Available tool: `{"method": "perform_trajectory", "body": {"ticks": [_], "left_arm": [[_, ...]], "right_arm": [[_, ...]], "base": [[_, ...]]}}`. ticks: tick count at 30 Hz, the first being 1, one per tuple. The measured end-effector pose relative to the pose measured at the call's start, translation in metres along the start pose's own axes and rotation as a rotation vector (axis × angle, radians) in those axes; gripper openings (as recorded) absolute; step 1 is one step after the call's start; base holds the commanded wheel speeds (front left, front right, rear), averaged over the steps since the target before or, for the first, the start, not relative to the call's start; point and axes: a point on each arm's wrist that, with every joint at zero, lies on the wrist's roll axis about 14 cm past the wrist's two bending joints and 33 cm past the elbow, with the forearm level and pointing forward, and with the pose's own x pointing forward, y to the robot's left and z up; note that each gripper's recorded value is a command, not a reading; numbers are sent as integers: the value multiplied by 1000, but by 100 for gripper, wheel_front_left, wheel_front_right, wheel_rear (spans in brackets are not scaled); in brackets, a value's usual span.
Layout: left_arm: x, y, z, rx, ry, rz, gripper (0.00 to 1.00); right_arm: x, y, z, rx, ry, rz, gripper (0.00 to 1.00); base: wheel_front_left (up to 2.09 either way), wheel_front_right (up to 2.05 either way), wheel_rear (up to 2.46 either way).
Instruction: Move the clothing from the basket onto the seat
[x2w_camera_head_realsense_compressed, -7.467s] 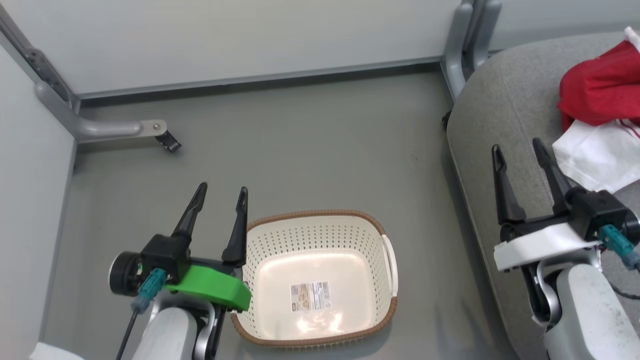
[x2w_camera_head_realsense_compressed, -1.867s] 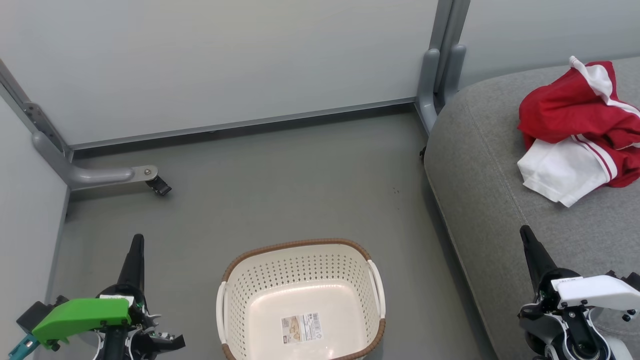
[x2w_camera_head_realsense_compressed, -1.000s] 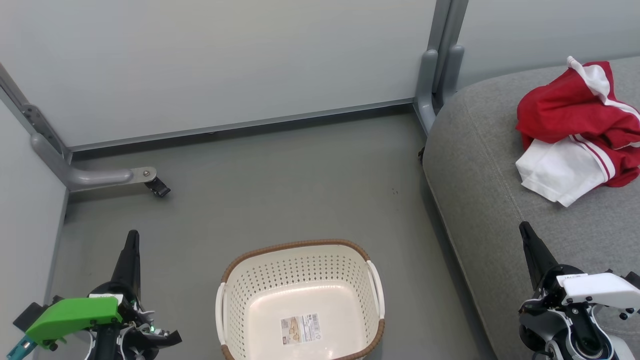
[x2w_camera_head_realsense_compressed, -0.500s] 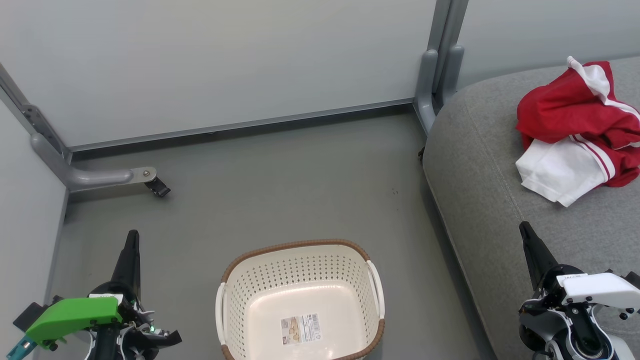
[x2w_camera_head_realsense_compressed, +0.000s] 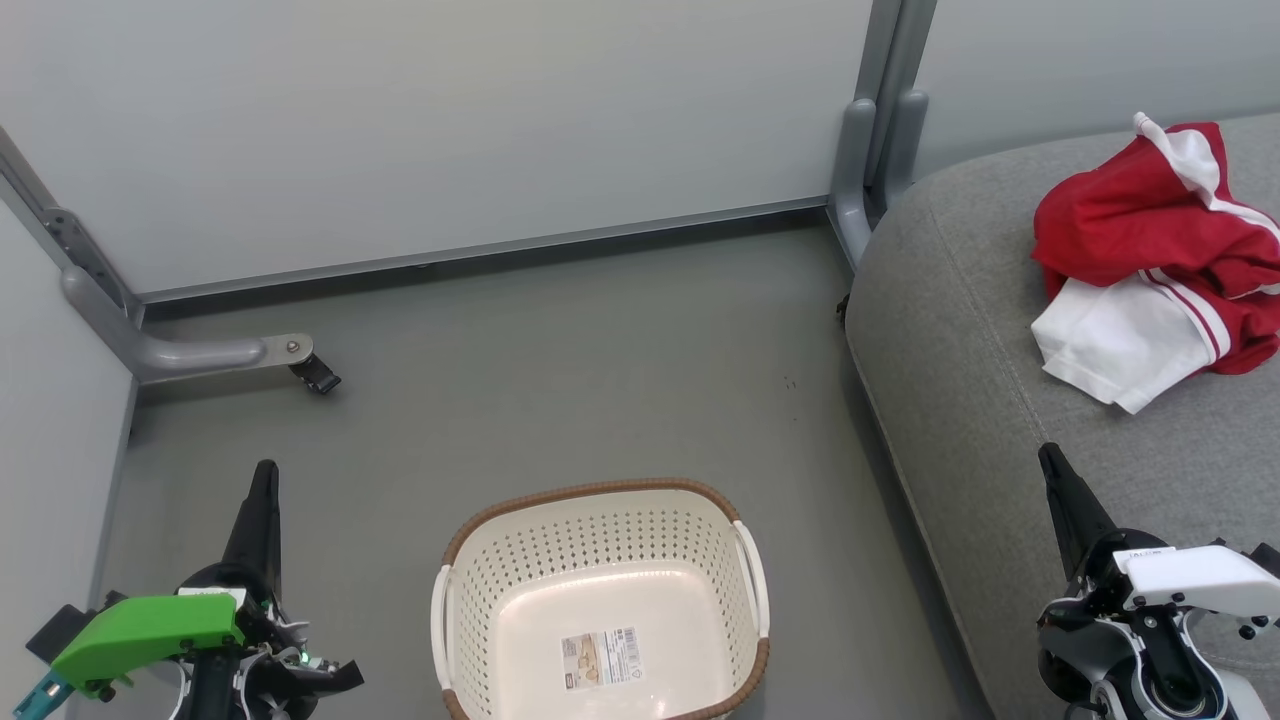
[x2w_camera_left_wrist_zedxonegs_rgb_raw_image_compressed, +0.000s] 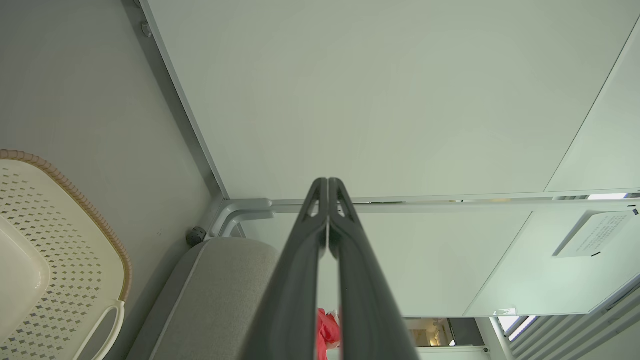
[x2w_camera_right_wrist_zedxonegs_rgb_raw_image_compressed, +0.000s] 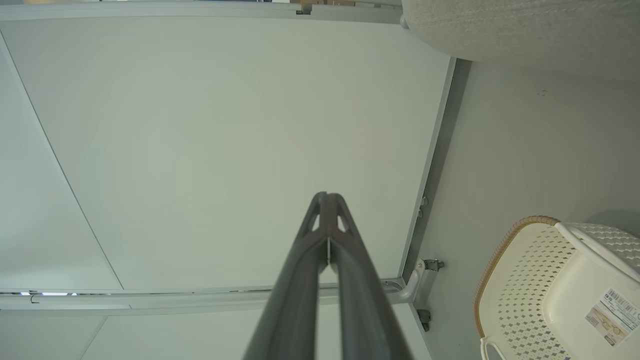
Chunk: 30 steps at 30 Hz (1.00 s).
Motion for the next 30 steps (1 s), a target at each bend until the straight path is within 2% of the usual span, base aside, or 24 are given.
{"method": "perform_trajectory", "body": {"ticks": [30], "left_arm": [[0,0,0,0,0,-1,0]], "right_arm": [[0,0,0,0,0,0,0]], "base": [[0,0,0]]}}
